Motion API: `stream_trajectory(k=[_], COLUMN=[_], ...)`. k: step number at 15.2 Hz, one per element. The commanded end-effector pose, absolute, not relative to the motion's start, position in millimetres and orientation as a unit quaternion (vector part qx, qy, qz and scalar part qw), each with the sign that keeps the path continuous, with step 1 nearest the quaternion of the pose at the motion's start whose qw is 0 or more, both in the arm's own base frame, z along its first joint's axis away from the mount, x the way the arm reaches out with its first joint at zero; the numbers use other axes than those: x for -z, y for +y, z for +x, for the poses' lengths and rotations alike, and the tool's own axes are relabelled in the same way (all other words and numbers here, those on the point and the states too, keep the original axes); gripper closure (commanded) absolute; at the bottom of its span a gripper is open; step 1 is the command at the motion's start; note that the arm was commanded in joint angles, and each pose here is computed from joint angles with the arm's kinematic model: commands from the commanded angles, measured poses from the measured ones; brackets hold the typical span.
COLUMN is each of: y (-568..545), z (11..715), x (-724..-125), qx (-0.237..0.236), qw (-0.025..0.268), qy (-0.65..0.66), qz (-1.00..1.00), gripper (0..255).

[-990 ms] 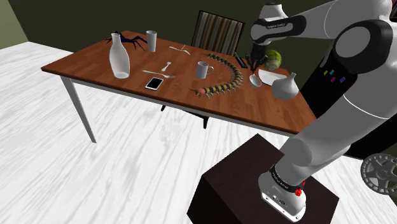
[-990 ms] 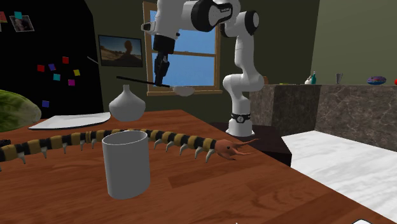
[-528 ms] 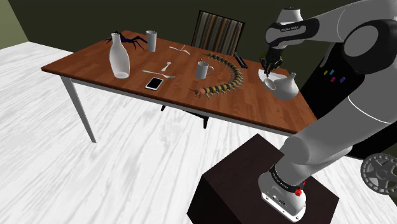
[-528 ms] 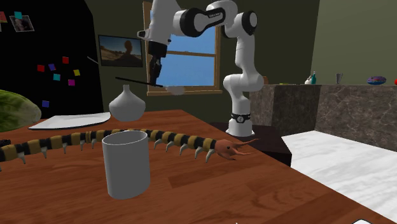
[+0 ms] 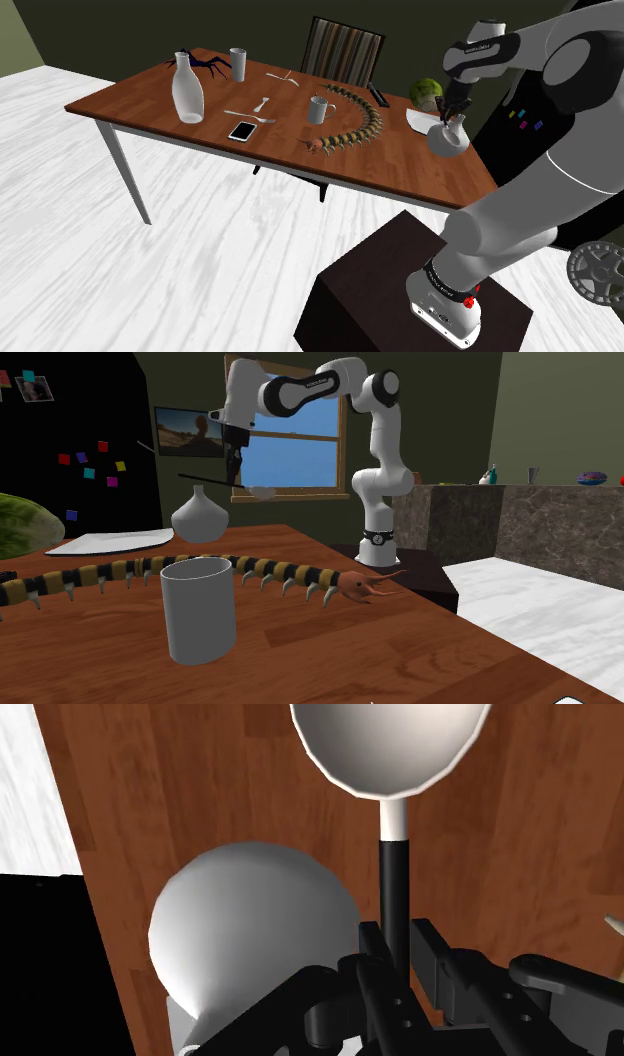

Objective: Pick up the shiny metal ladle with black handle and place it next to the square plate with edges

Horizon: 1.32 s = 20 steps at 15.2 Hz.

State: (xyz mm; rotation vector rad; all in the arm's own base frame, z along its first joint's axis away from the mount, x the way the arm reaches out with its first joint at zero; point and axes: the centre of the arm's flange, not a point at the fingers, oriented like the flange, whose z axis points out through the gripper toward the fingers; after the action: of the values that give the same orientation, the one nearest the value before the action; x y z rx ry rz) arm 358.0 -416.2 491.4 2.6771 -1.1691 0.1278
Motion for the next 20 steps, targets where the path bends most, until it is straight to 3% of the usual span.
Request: stream_trajectory(k=[1, 17, 20], y=[-434.4, -587.5, -587.5], z=[338.9, 194.0, 194.0], x=[-493.7, -494.5, -478.6], qx=[-0.044, -0.044, -0.044], qw=[0.109, 0.109, 0.109], qy=[-0.397, -0.397, -0.397], qz=[0.910, 0.910, 0.910], gripper=[255, 255, 255])
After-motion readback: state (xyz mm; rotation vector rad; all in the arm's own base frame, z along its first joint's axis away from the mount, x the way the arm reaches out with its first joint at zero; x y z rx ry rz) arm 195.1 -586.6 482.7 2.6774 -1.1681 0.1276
